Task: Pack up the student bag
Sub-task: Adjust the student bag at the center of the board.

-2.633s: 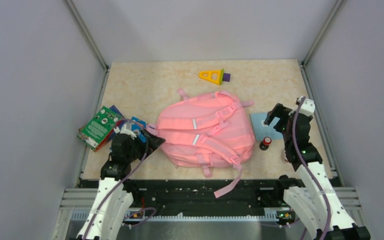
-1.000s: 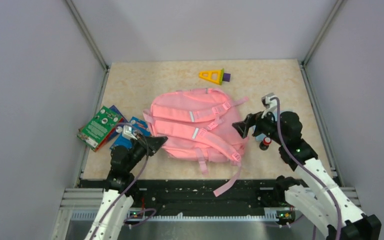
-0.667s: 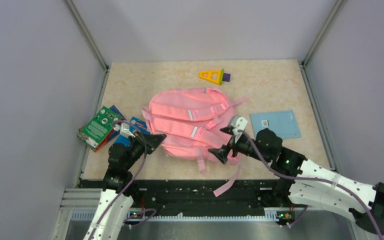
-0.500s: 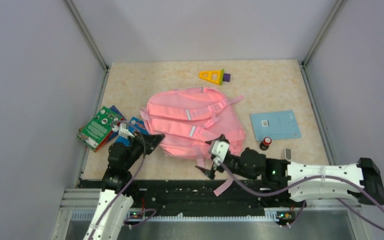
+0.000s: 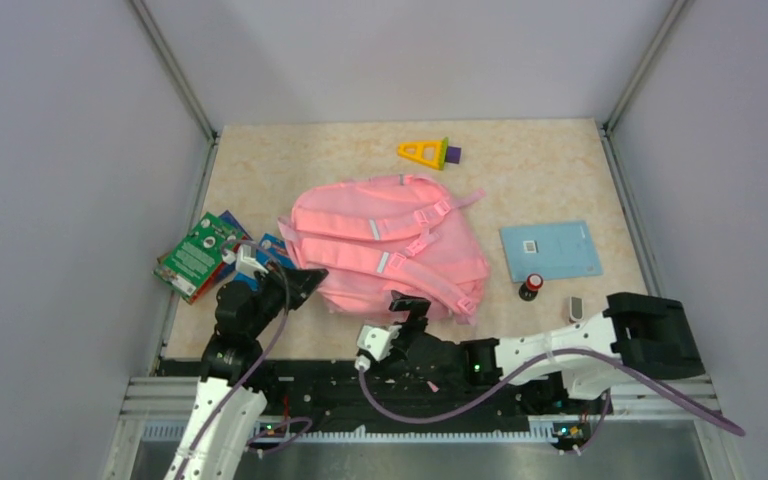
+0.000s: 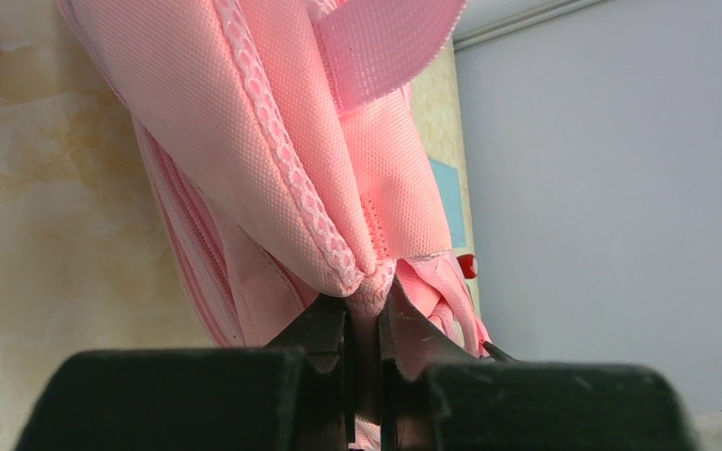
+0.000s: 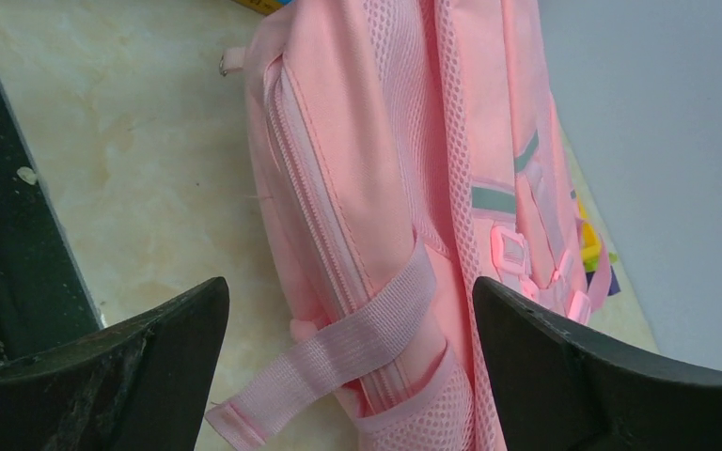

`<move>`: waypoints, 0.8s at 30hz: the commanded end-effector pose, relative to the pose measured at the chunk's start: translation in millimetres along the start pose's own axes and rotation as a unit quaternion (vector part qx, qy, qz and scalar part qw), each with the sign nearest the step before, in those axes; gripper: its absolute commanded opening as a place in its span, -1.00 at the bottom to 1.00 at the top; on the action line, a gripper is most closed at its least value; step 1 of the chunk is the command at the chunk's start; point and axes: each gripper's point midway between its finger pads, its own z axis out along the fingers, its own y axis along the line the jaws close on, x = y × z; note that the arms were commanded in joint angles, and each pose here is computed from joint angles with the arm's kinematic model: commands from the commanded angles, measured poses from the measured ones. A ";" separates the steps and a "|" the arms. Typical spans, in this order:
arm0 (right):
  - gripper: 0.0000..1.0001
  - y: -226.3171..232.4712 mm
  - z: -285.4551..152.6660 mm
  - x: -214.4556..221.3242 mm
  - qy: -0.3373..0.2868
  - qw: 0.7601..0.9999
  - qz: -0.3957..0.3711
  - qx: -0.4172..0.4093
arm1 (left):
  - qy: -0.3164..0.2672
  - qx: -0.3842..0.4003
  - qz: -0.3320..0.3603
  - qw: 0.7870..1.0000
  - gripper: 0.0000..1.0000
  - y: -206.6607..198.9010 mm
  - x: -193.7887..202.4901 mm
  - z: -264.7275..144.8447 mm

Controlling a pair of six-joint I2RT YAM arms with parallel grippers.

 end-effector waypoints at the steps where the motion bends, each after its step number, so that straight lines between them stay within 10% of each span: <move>1: 0.98 -14.0 7.7 -13.3 0.007 0.997 -0.027 0.068 | -0.071 0.085 0.043 0.993 -1.00 -59.5 -38.8 -9.9; 13: 0.98 14.9 38.3 16.2 0.068 0.990 -0.099 0.078 | -0.059 0.094 0.031 0.993 -1.00 -75.1 -39.0 -17.1; 24: 0.98 -42.4 63.1 41.6 0.097 0.958 -0.097 0.251 | -0.028 0.093 0.002 0.995 -1.00 -94.1 -35.6 -27.8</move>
